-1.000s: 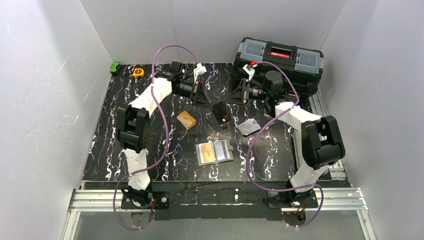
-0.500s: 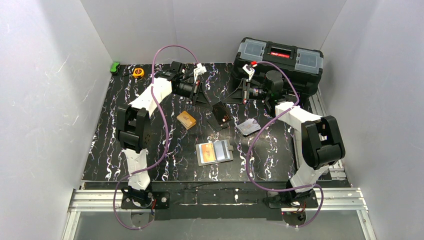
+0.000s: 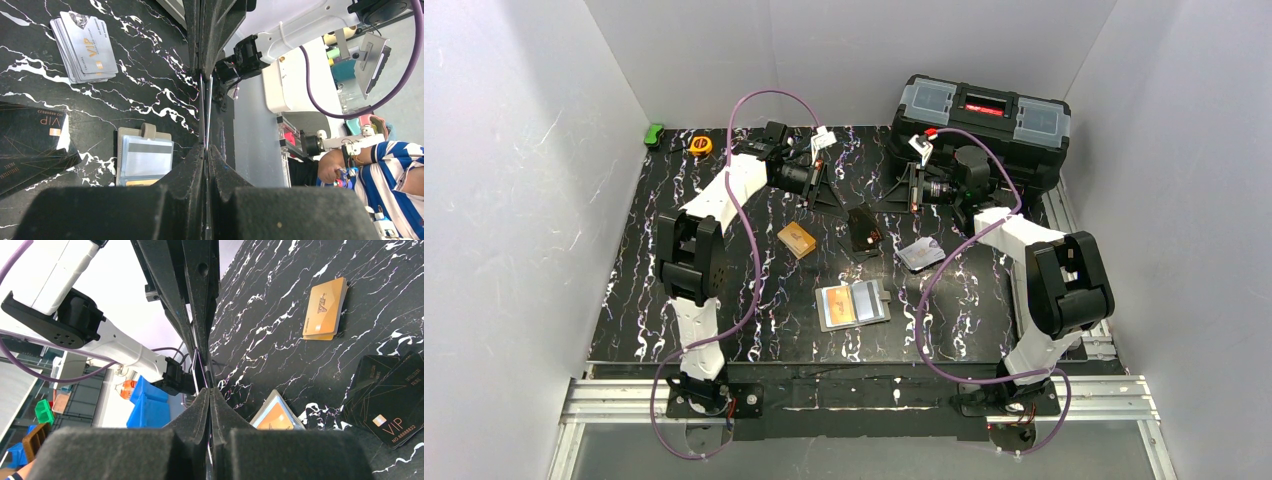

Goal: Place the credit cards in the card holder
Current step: Pick up the credit card from the center of the board, then place the credit card at the center of the board.

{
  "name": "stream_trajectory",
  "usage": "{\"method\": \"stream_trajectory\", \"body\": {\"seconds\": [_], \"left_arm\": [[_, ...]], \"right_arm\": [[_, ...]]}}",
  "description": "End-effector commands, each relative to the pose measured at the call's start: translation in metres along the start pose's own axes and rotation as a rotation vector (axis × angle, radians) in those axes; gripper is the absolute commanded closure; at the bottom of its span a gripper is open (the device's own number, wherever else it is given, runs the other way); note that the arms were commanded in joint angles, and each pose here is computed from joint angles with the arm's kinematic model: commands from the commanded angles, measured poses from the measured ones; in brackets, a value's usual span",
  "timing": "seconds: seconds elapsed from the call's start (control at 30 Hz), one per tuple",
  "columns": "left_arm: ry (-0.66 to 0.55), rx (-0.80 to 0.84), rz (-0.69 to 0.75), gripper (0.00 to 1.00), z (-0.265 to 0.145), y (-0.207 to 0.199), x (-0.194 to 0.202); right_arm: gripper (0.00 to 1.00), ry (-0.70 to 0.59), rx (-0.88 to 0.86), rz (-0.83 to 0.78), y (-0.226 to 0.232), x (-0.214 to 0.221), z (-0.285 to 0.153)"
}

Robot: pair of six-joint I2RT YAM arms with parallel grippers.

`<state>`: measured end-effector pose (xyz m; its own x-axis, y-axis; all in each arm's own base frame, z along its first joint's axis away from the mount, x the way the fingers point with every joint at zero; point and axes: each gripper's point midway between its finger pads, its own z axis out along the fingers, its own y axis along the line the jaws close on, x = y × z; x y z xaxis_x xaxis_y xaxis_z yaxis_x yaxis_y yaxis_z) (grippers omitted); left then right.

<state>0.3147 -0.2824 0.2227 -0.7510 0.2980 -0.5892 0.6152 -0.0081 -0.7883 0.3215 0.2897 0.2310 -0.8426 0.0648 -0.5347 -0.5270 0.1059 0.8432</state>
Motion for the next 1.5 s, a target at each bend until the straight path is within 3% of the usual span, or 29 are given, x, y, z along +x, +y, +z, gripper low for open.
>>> {"method": "stream_trajectory", "body": {"seconds": [0.0, 0.2, 0.4, 0.53, 0.67, 0.73, 0.97, 1.47], "left_arm": [[-0.023, 0.048, 0.084, 1.0, -0.001, -0.029, -0.017], [-0.027, 0.048, 0.076, 1.0, -0.001, -0.027, -0.02], [-0.029, 0.039, 0.064, 1.0, 0.0, -0.023, -0.022], [-0.035, 0.032, 0.058, 1.0, 0.0, -0.021, -0.024], [-0.041, 0.023, 0.056, 1.0, -0.001, -0.018, -0.025], [-0.044, 0.009, 0.054, 1.0, -0.003, -0.012, -0.025], [-0.059, -0.061, 0.037, 1.0, -0.015, 0.028, -0.025], [0.04, -0.267, 0.014, 1.0, -0.01, 0.107, 0.014]], "right_arm": [[0.89, 0.051, -0.052, -0.025, 0.011, 0.013, 0.005], [0.74, 0.062, -0.058, -0.009, 0.009, 0.019, 0.005], [0.72, 0.06, -0.069, -0.009, 0.012, 0.022, 0.003], [0.79, 0.06, -0.099, 0.002, 0.016, 0.022, 0.003], [0.98, 0.063, -0.117, 0.014, 0.016, 0.022, 0.003], [0.99, 0.052, -0.106, 0.014, 0.014, 0.02, 0.002], [0.99, 0.026, 0.136, 0.031, -0.031, 0.013, -0.006], [0.99, -0.03, 0.598, 0.065, -0.105, 0.012, -0.034]]}}
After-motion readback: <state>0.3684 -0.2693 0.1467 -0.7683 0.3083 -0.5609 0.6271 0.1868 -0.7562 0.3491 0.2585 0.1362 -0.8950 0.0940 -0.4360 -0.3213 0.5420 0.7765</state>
